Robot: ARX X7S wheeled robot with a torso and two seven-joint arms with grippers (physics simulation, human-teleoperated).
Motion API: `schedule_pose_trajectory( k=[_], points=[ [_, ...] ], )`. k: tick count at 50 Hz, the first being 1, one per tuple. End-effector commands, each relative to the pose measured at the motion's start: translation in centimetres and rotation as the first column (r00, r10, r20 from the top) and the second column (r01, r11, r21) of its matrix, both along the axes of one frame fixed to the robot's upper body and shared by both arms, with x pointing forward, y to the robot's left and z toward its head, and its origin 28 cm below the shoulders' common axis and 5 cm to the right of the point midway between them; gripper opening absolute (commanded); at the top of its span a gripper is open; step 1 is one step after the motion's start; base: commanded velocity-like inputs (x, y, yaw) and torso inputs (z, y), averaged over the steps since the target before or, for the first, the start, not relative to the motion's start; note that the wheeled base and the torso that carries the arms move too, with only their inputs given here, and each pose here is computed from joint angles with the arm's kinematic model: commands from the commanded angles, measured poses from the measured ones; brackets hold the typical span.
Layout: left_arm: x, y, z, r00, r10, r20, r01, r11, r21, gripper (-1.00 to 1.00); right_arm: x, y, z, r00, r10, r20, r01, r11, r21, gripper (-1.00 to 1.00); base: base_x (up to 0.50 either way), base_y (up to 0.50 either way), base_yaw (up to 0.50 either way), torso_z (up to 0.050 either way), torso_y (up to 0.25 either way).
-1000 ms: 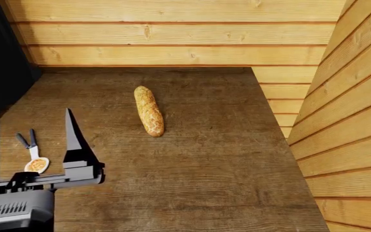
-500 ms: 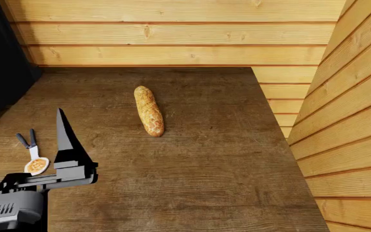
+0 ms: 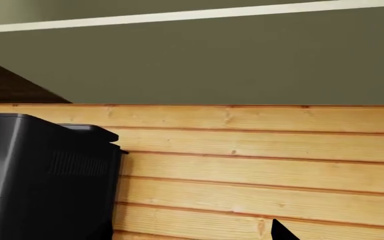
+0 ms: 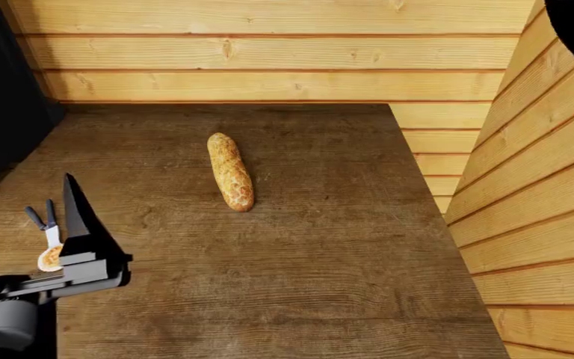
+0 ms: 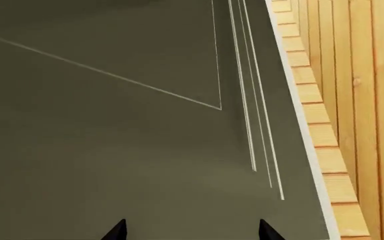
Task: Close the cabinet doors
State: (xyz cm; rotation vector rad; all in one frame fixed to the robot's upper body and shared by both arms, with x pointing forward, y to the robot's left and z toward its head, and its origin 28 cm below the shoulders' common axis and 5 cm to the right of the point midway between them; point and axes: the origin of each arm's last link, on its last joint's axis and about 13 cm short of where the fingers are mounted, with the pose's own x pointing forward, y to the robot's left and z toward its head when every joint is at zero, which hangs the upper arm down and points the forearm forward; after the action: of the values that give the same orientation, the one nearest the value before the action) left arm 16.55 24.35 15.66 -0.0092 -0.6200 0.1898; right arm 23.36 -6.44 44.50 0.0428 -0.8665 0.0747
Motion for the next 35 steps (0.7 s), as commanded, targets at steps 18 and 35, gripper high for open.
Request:
schedule_pose_trajectory(
  k=[18,35],
  points=[
    [-0.1,1.1,-0.9,1.000,0.024,-0.001,-0.024,0.999,-0.045,1.00,6.4,4.0,-3.7,0.966,0.040,-0.257,-0.079,0.987,-0.142,1.00,0.00,0.00,0.00,0.000,0.000],
    [-0.1,1.3,-0.9,1.000,0.028,-0.001,-0.028,0.998,-0.049,1.00,10.3,3.9,-5.7,0.936,-0.028,-0.351,-0.030,0.987,-0.157,1.00,0.00,0.00,0.00,0.000,0.000]
  ],
)
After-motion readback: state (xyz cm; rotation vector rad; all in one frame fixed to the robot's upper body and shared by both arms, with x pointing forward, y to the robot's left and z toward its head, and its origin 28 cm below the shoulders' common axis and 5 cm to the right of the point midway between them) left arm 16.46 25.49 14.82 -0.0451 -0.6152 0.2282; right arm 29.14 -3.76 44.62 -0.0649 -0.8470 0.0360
